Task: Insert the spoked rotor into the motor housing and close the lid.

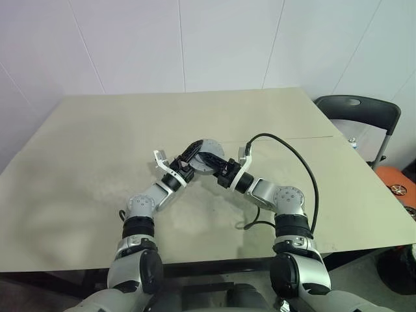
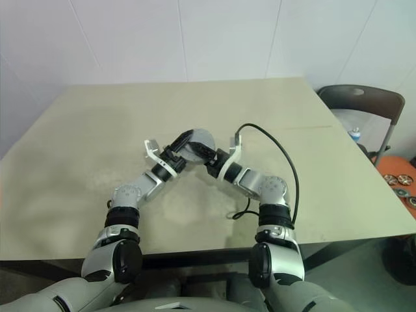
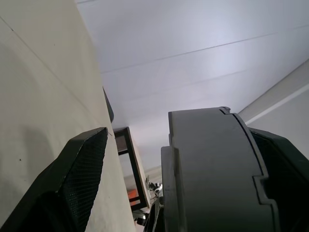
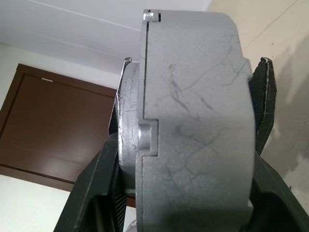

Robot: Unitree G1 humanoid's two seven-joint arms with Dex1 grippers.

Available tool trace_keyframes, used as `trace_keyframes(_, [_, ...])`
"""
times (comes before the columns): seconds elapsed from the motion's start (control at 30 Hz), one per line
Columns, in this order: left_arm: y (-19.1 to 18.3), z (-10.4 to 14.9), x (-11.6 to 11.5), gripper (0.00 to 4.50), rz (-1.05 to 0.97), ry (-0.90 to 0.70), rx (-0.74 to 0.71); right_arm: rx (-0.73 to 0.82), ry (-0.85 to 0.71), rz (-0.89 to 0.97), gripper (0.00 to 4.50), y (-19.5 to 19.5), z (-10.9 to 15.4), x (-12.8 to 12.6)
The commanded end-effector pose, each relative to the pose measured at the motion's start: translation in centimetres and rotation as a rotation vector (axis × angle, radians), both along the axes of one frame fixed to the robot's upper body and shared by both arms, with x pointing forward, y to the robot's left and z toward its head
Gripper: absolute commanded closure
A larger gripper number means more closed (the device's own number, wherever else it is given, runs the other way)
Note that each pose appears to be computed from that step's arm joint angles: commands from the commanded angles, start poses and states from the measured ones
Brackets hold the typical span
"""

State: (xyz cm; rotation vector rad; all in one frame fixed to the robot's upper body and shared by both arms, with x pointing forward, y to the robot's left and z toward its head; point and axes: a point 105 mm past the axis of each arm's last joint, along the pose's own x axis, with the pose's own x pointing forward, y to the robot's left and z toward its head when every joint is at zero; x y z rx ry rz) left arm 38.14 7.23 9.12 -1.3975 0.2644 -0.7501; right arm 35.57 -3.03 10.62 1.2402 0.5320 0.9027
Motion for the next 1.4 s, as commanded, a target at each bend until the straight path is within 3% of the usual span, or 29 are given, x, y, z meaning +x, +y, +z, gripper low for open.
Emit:
trace_keyframes(0.03, [-0.2, 0.0, -0.1, 0.01, -0.012, 0.000, 0.004, 0.075, -0.122, 0.026, 2.41, 0.4, 3.5, 0.0])
trace_keyframes(0.23, [-0.2, -0.1, -0.1, 0.01, -0.015, 0.004, 0.008, 0.073, -0.118, 0.027, 2.41, 0.4, 3.4, 0.1])
trace_keyframes(0.33, [-0.2, -0.1, -0.1, 0.62, -0.011, -0.004, 0.027, 0.073, -0.117, 0.027, 2.41, 0.5, 3.4, 0.1])
trace_keyframes(0.5, [-0.2, -0.1, -0.2, 2.24, -0.012, -0.018, 0.039, 0.072, -0.115, 0.027, 2.41, 0.5, 3.4, 0.1])
trace_keyframes(0.53, [-0.2, -0.1, -0.2, 2.36, -0.009, -0.017, 0.041, 0.071, -0.116, 0.027, 2.41, 0.4, 3.4, 0.1])
trace_keyframes(0.67, [-0.2, 0.2, -0.3, 2.36, -0.008, -0.029, 0.017, 0.057, -0.116, 0.018, 2.41, 0.4, 3.2, 0.2])
trace_keyframes(0.9, [0.0, 0.2, -0.2, 2.36, 0.011, -0.026, 0.012, 0.063, -0.116, 0.009, 0.10, 0.3, 3.3, 0.3])
trace_keyframes(1.13, [1.3, 0.8, 0.3, 2.36, 0.091, -0.050, -0.014, 0.076, -0.119, 0.015, 0.04, 0.3, 3.4, 0.3])
trace_keyframes(1.3, [4.8, 1.5, 1.7, 2.36, 0.289, -0.067, -0.038, 0.077, -0.120, 0.017, 0.04, 0.3, 3.5, 0.3])
trace_keyframes(1.4, [8.7, 1.5, 2.8, 2.36, 0.498, -0.047, -0.007, 0.079, -0.124, 0.023, 0.04, 0.3, 3.5, 0.1])
